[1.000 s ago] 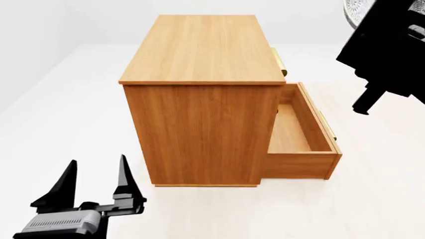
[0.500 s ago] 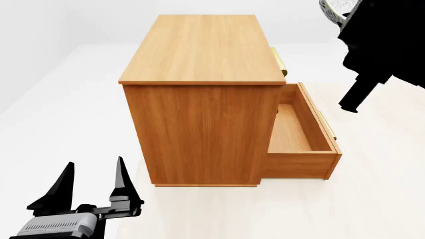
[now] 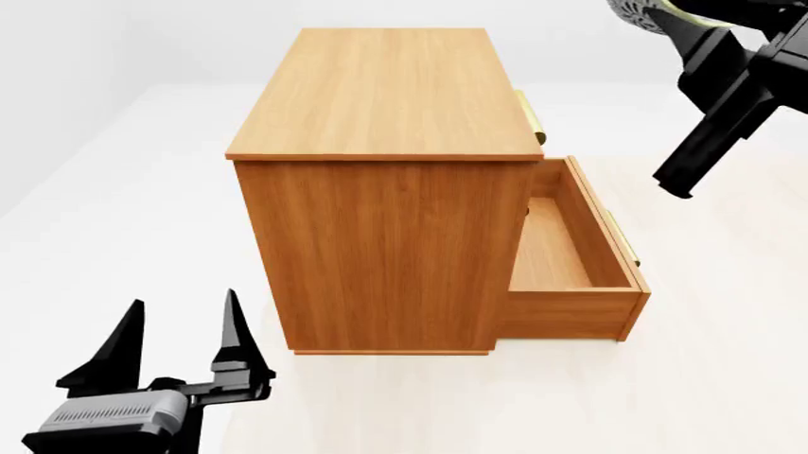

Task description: Put the bowl on top of the cabinet.

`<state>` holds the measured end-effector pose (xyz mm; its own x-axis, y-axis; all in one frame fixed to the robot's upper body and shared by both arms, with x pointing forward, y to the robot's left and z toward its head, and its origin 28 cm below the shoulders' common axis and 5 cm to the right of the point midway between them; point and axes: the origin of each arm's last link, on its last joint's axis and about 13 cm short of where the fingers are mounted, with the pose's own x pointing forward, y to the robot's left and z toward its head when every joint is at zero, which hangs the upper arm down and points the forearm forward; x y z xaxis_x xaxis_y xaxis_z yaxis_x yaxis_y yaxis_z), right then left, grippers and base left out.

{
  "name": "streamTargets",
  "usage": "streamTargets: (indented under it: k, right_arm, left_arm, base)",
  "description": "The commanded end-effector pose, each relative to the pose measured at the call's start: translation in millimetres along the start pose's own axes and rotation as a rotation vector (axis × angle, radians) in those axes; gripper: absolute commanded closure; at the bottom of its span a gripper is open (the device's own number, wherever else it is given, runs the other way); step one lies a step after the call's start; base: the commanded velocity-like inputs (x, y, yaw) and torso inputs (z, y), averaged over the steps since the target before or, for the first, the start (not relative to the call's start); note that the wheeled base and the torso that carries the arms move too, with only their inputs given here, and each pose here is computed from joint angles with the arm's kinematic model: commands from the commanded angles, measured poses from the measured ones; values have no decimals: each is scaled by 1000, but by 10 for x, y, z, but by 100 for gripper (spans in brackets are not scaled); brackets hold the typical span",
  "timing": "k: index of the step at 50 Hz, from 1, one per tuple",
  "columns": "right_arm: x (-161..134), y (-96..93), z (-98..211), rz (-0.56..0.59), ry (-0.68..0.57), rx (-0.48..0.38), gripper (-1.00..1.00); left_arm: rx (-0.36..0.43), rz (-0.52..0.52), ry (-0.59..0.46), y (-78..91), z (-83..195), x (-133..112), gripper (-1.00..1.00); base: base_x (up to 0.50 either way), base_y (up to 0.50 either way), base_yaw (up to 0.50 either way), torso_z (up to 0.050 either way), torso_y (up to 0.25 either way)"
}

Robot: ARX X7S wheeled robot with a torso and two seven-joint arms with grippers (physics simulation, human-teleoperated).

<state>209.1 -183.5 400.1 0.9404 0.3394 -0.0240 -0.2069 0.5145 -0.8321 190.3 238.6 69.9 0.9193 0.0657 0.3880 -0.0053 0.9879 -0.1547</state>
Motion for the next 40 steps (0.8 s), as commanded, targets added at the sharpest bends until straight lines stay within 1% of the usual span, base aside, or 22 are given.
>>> streamTargets:
  k: [1,12,19,26,31,40]
  right_arm:
    - [-13,-59,-12,-23,-22,35,100]
    - [42,-119,7,-1,-56,81,100]
    - [81,-141,12,10,-55,98,100]
    - [115,-209,34,6,-89,138,100]
    - [138,-219,37,7,-95,149,100]
    - [181,-295,52,-8,-105,174,100]
  left_arm:
    - [1,-4,1,3,9,7,-100]
    - [4,-2,5,11,3,-21,-100]
    - [3,-2,4,15,3,-24,-100]
    - [4,1,10,17,-12,-16,-100]
    - [6,-1,14,18,-22,-14,-100]
    - [6,-1,20,25,-32,-16,-100]
  base:
    - [0,0,0,0,0]
    - [0,0,0,1,1]
    - [0,0,0,0,0]
    - [0,0,0,0,1]
    - [0,0,0,0,0]
    - [0,0,0,0,0]
